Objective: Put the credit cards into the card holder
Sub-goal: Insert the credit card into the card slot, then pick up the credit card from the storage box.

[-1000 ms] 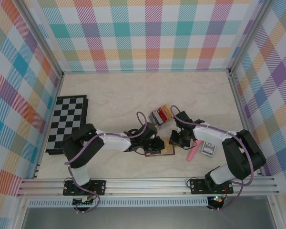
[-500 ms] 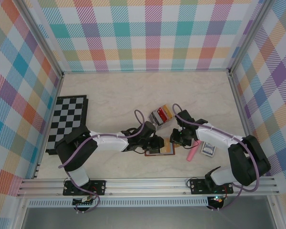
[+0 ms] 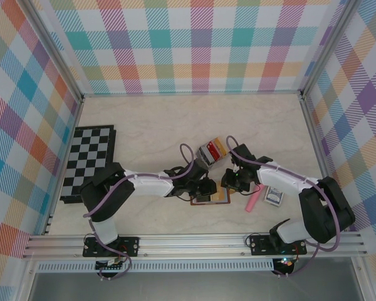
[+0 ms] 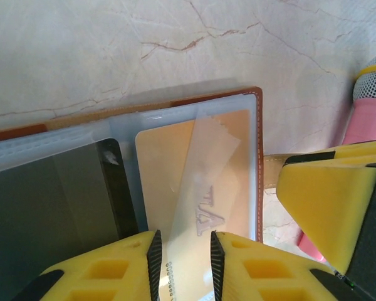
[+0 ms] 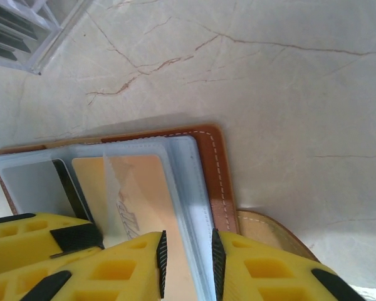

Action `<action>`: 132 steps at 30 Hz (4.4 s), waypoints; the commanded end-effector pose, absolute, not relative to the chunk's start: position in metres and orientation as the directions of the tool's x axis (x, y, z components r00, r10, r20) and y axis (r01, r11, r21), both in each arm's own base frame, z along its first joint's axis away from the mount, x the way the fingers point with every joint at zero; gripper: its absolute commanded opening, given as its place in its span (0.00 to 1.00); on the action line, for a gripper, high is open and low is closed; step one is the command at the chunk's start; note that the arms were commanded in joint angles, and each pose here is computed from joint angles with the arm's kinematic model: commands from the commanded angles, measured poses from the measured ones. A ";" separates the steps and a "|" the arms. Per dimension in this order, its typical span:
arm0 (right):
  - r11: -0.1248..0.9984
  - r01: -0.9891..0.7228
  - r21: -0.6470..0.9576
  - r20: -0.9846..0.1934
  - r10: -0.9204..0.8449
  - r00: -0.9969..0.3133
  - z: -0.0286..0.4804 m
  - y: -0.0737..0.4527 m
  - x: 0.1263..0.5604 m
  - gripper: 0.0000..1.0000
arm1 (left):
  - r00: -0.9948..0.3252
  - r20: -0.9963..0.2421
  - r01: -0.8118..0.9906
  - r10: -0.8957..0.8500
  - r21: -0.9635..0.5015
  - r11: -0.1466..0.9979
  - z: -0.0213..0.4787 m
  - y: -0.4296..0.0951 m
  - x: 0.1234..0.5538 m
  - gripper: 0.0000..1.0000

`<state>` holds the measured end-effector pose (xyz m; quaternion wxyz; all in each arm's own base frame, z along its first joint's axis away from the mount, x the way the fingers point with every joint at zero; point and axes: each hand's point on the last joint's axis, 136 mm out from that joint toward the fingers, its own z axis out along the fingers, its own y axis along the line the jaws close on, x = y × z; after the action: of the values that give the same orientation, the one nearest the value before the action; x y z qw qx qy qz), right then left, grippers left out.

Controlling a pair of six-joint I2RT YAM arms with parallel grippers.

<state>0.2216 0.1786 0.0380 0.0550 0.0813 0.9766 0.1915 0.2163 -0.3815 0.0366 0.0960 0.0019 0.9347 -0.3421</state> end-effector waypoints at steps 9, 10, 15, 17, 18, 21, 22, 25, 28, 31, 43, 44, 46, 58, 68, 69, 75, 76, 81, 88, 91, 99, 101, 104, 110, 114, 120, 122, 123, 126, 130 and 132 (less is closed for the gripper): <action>0.912 0.125 0.390 -0.073 0.166 -0.983 0.041 0.182 0.221 0.27 | -0.985 -0.175 0.112 -0.010 -0.669 0.735 0.040 -0.399 0.210 0.29; 0.916 0.125 0.382 -0.086 0.170 -0.982 0.043 0.179 0.222 0.28 | -0.982 -0.189 0.117 -0.014 -0.663 0.739 0.044 -0.397 0.211 0.29; 0.939 0.081 0.333 -0.192 0.152 -0.970 0.071 0.170 0.237 0.30 | -0.958 -0.278 0.119 -0.076 -0.622 0.774 0.068 -0.371 0.220 0.33; 0.944 0.045 0.327 -0.237 0.128 -0.963 0.086 0.170 0.245 0.33 | -0.945 -0.308 0.107 -0.111 -0.611 0.784 0.077 -0.358 0.225 0.35; 0.944 0.021 0.328 -0.263 0.112 -0.958 0.094 0.172 0.250 0.34 | -0.938 -0.321 0.095 -0.133 -0.605 0.790 0.080 -0.349 0.228 0.37; 0.945 -0.041 0.325 -0.313 0.066 -0.947 0.110 0.179 0.264 0.37 | -0.919 -0.333 0.031 -0.212 -0.596 0.802 0.084 -0.323 0.239 0.41; 0.943 -0.063 0.327 -0.322 0.049 -0.945 0.114 0.182 0.267 0.37 | -0.913 -0.331 0.009 -0.238 -0.601 0.800 0.085 -0.315 0.243 0.42; 0.944 -0.129 0.304 -0.350 -0.015 -0.937 0.123 0.195 0.279 0.38 | -0.891 -0.308 -0.083 -0.333 -0.612 0.787 0.082 -0.286 0.253 0.46; 0.954 -0.198 0.224 -0.370 -0.104 -0.923 0.125 0.208 0.291 0.40 | -0.867 -0.275 -0.164 -0.416 -0.631 0.758 0.081 -0.261 0.262 0.52; 0.960 -0.259 0.108 -0.391 -0.199 -0.899 0.123 0.220 0.306 0.41 | -0.854 -0.233 -0.216 -0.465 -0.654 0.725 0.078 -0.245 0.271 0.56; 0.908 -0.383 -0.168 -0.355 -0.418 -0.836 0.097 0.249 0.347 0.43 | -0.847 -0.183 -0.266 -0.499 -0.668 0.695 0.071 -0.234 0.286 0.61; 0.905 -0.388 -0.175 -0.351 -0.425 -0.834 0.095 0.250 0.349 0.43 | -0.847 -0.180 -0.268 -0.499 -0.667 0.695 0.070 -0.234 0.286 0.61; 0.899 -0.393 -0.195 -0.342 -0.438 -0.831 0.091 0.252 0.352 0.43 | -0.848 -0.178 -0.271 -0.499 -0.665 0.696 0.068 -0.233 0.285 0.61; 0.865 -0.403 -0.299 -0.309 -0.487 -0.817 0.077 0.251 0.363 0.45 | -0.852 -0.172 -0.272 -0.494 -0.661 0.699 0.065 -0.234 0.286 0.61; 0.862 -0.384 -0.332 -0.349 -0.490 -0.799 0.096 0.244 0.366 0.39 | -0.852 -0.171 -0.271 -0.495 -0.664 0.697 0.066 -0.233 0.284 0.61; 0.862 -0.383 -0.332 -0.350 -0.489 -0.799 0.096 0.244 0.366 0.38 | -0.851 -0.173 -0.271 -0.496 -0.663 0.697 0.067 -0.233 0.284 0.61; 0.862 -0.380 -0.335 -0.354 -0.489 -0.797 0.099 0.243 0.365 0.35 | -0.851 -0.172 -0.272 -0.496 -0.665 0.696 0.067 -0.233 0.283 0.61; 0.862 -0.379 -0.337 -0.353 -0.489 -0.797 0.099 0.242 0.365 0.35 | -0.852 -0.170 -0.273 -0.496 -0.664 0.696 0.066 -0.233 0.283 0.61; 0.859 -0.379 -0.344 -0.352 -0.492 -0.796 0.099 0.241 0.365 0.33 | -0.852 -0.169 -0.271 -0.495 -0.667 0.694 0.067 -0.234 0.284 0.61; 0.857 -0.383 -0.344 -0.354 -0.496 -0.793 0.100 0.241 0.365 0.24 | -0.852 -0.165 -0.275 -0.496 -0.666 0.694 0.066 -0.234 0.284 0.62; 0.857 -0.383 -0.345 -0.354 -0.497 -0.792 0.101 0.240 0.365 0.20 | -0.853 -0.164 -0.275 -0.495 -0.666 0.694 0.065 -0.234 0.284 0.62; 0.864 -0.382 -0.328 -0.364 -0.489 -0.793 0.109 0.241 0.362 0.11 | -0.856 -0.156 -0.279 -0.493 -0.664 0.694 0.063 -0.235 0.284 0.61; 0.871 -0.383 -0.307 -0.373 -0.481 -0.793 0.113 0.243 0.360 0.07 | -0.856 -0.158 -0.276 -0.492 -0.666 0.693 0.064 -0.236 0.284 0.62; 0.884 -0.390 -0.260 -0.382 -0.465 -0.799 0.120 0.247 0.354 0.07 | -0.855 -0.159 -0.275 -0.493 -0.666 0.693 0.065 -0.235 0.284 0.61; 0.905 -0.389 -0.172 -0.406 -0.425 -0.809 0.136 0.253 0.345 0.04 | -0.855 -0.170 -0.262 -0.491 -0.674 0.690 0.072 -0.235 0.284 0.62; 0.925 -0.378 -0.026 -0.439 -0.350 -0.827 0.156 0.260 0.334 0.03 | -0.852 -0.189 -0.233 -0.489 -0.700 0.675 0.086 -0.237 0.284 0.62; 0.873 -0.300 0.384 -0.471 -0.095 -0.877 0.200 0.261 0.311 0.03 | -0.855 -0.220 -0.106 -0.469 -0.812 0.574 0.132 -0.254 0.288 0.65; 0.818 -0.262 0.513 -0.451 -0.003 -0.893 0.211 0.257 0.304 0.03 | -0.864 -0.222 -0.054 -0.452 -0.852 0.521 0.151 -0.265 0.289 0.66; 0.781 -0.235 0.579 -0.428 0.045 -0.903 0.215 0.254 0.301 0.03 | -0.869 -0.222 -0.025 -0.442 -0.872 0.488 0.161 -0.271 0.290 0.67; 0.672 -0.193 0.715 -0.367 0.127 -0.921 0.225 0.251 0.293 0.03 | -0.890 -0.210 0.035 -0.405 -0.916 0.400 0.184 -0.289 0.291 0.70; 0.573 -0.160 0.804 -0.305 0.167 -0.937 0.233 0.250 0.283 0.03 | -0.907 -0.183 0.060 -0.380 -0.948 0.313 0.200 -0.303 0.293 0.70; 0.545 -0.149 0.825 -0.287 0.177 -0.941 0.233 0.251 0.278 0.03 | -0.914 -0.168 0.072 -0.369 -0.963 0.262 0.207 -0.311 0.295 0.70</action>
<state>0.2868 0.2332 0.2036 0.1851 0.0117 0.9009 0.3923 0.2894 -0.2957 0.1734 0.1851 -0.1220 0.8131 -0.5383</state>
